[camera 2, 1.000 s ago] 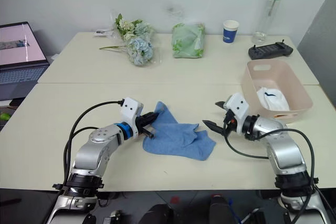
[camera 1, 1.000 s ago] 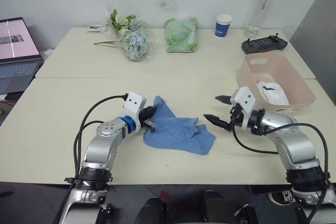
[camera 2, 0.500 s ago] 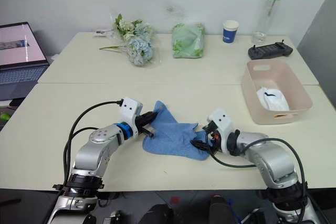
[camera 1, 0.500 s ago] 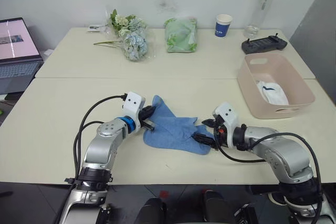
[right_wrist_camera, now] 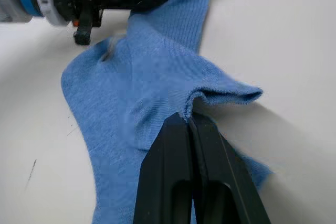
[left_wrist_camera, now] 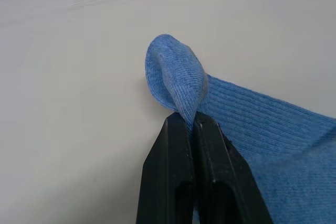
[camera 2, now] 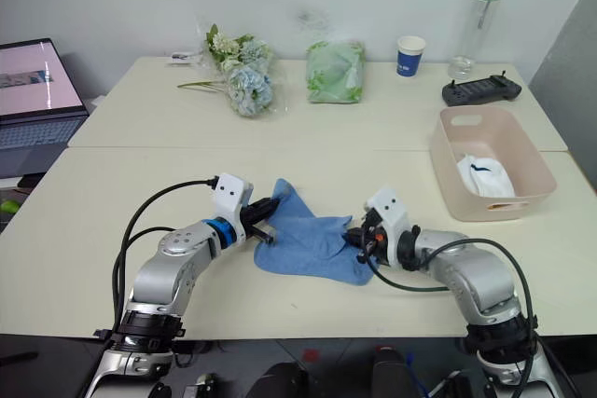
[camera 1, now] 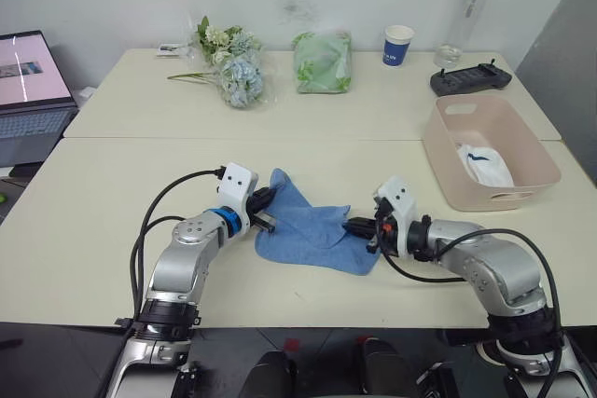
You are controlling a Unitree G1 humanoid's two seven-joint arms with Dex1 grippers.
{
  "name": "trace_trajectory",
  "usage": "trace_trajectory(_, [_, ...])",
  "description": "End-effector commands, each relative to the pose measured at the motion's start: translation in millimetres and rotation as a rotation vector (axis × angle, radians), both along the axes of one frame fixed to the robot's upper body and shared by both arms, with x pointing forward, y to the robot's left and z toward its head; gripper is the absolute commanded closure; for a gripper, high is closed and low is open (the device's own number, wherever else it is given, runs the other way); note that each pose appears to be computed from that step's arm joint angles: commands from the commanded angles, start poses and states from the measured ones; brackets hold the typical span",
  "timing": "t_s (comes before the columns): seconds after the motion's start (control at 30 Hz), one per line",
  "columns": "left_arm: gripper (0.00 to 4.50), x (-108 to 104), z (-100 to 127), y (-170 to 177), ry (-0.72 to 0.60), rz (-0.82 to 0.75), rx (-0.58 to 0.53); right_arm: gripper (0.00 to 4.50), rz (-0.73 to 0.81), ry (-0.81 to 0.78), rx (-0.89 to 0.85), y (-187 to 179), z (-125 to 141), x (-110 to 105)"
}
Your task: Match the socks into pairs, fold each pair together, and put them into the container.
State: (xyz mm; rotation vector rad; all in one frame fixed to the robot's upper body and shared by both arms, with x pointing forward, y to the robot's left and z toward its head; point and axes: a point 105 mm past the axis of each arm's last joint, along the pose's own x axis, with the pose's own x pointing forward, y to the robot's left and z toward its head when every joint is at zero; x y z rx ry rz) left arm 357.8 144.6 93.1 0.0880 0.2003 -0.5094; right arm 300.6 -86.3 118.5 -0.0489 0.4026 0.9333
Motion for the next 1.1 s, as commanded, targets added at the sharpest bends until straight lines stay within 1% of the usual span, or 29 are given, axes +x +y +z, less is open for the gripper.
trace_trajectory(0.03, [4.5, 4, 19, -4, -0.049, 0.079, -0.101, 4.42, -0.048, -0.071, 0.019, -21, 25, 20])
trace_trajectory(0.07, [4.27, 4, 20, -7, -0.038, 0.11, -0.164, 4.47, -0.059, -0.075, 0.011, -26, 26, 25])
trace_trajectory(0.13, [3.86, 2, 20, -13, -0.011, 0.145, -0.245, 4.5, -0.056, -0.054, 0.002, -31, 22, 30])
trace_trajectory(0.17, [3.49, 2, 22, -14, -0.006, 0.161, -0.273, 4.5, -0.069, -0.041, 0.0, -35, 18, 34])
trace_trajectory(0.23, [2.94, 5, 32, 1, -0.028, 0.201, -0.305, 4.5, -0.068, -0.029, -0.023, -43, 14, 36])
trace_trajectory(0.33, [1.99, 9, 37, 16, -0.039, 0.184, -0.256, 4.5, -0.069, -0.025, -0.025, -48, 16, 39])
trace_trajectory(0.37, [1.71, 8, 36, 19, -0.033, 0.16, -0.239, 4.5, -0.07, -0.024, -0.027, -49, 17, 40])
trace_trajectory(0.4, [1.32, 8, 34, 23, -0.02, 0.12, -0.21, 4.5, -0.069, -0.022, -0.033, -51, 16, 40])
trace_trajectory(0.43, [1.11, 9, 33, 30, -0.012, 0.08, -0.175, 4.5, -0.076, -0.02, -0.04, -54, 16, 42])
trace_trajectory(0.53, [1.11, 17, 40, 45, -0.01, 0.016, -0.139, 4.5, -0.086, -0.018, -0.051, -59, 14, 47])
trace_trajectory(0.63, [1.11, 30, 39, 36, 0.009, -0.083, -0.095, 4.5, -0.087, -0.015, -0.048, -58, 13, 51])
trace_trajectory(0.7, [1.11, 44, 37, 28, 0.0, -0.111, -0.038, 4.5, -0.085, -0.015, -0.051, -57, 12, 53])
trace_trajectory(0.77, [1.11, 54, 36, 21, -0.007, -0.138, -0.006, 4.5, -0.084, -0.015, -0.052, -57, 11, 54])
trace_trajectory(0.87, [1.11, 61, 29, 10, -0.002, -0.185, 0.042, 4.5, -0.083, -0.017, -0.055, -57, 10, 54])
trace_trajectory(0.97, [1.11, 65, 14, 4, 0.046, -0.219, 0.121, 4.5, -0.083, -0.021, -0.06, -57, 10, 53])
trace_trajectory(1.1, [1.11, 66, 0, 0, 0.082, -0.271, 0.205, 4.5, -0.081, -0.025, -0.06, -56, 11, 52])
